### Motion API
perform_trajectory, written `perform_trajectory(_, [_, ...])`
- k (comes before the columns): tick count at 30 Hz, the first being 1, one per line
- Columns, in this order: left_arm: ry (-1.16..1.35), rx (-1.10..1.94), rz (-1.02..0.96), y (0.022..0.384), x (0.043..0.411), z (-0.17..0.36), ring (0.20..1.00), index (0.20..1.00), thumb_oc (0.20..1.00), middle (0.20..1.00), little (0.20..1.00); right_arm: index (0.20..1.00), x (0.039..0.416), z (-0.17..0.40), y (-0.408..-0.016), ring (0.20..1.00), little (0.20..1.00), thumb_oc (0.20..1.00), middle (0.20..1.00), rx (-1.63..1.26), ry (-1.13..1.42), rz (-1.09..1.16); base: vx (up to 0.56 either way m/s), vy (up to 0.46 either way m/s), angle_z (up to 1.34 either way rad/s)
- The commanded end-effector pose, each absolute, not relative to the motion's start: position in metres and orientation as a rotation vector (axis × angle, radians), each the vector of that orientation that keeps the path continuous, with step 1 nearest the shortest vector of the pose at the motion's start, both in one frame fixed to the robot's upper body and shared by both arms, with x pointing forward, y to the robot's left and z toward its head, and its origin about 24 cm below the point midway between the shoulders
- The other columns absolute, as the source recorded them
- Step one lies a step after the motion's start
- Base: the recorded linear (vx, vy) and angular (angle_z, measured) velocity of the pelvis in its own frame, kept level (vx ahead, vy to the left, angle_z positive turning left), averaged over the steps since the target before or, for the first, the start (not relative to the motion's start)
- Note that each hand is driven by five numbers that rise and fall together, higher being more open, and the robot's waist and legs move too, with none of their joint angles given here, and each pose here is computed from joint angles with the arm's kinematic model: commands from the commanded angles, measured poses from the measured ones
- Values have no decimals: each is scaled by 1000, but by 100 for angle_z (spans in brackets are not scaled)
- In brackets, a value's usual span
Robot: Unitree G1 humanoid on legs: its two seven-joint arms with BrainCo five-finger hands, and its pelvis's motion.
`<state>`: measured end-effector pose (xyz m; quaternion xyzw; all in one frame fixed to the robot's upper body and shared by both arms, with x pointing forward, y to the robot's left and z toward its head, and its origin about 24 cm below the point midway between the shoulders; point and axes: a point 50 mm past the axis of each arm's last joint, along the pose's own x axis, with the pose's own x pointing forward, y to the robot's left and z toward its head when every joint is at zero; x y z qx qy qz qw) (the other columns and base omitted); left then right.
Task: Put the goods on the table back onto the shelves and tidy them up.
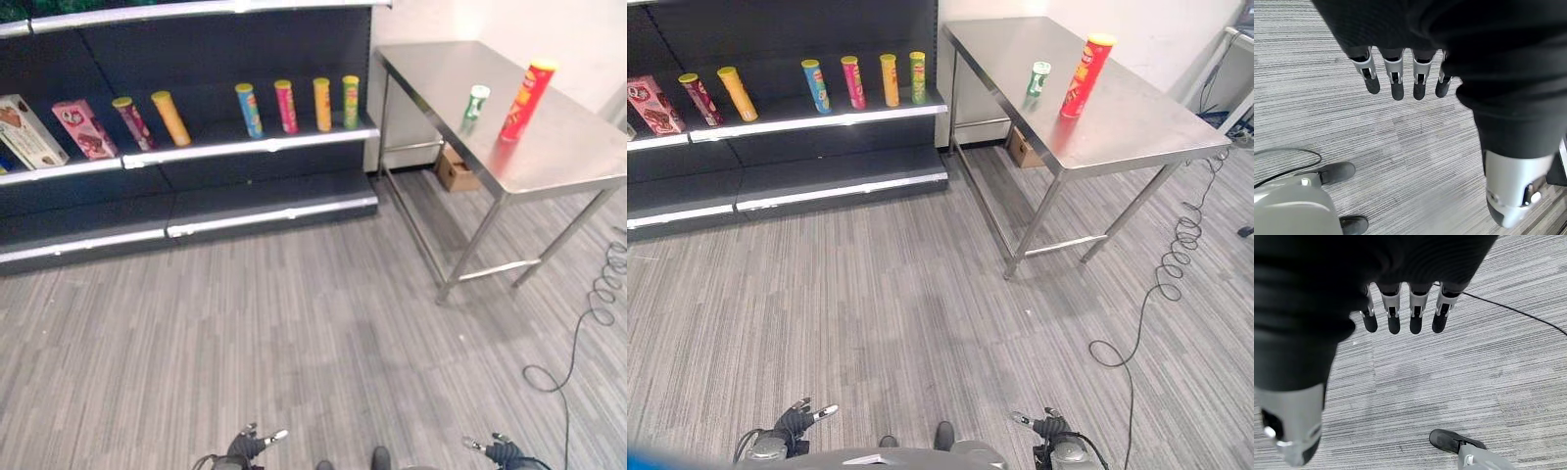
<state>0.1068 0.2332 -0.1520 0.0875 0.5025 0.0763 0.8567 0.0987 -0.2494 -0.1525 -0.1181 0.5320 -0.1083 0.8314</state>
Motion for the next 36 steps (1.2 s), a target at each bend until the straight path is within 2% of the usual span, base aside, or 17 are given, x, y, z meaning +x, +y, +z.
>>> perform_trajectory(1, [1028, 258, 111, 239, 122, -148, 1000, 1000, 1000, 1000, 1000, 1000, 117, -144, -262, 1000, 1000, 1000, 1000, -285, 1075, -235, 0, 0, 0])
perform_trajectory(11, [994, 284, 95, 240, 131, -144, 1000, 1000, 1000, 1000, 1000, 1000, 122, -143, -261, 1000, 1000, 1000, 1000, -276, 1061, -235, 0, 0, 0])
perform_trajectory(19, [1013, 266, 112, 238, 127, -146, 1000, 1000, 1000, 1000, 1000, 1000, 112, -148, -257, 1000, 1000, 1000, 1000, -267, 1097, -235, 0, 0, 0])
perform_trajectory(36, [1020, 256, 119, 239, 126, -147, 1000, 1000, 1000, 1000, 1000, 1000, 116, -146, -257, 1000, 1000, 1000, 1000, -275, 1081, -221, -3, -25, 1])
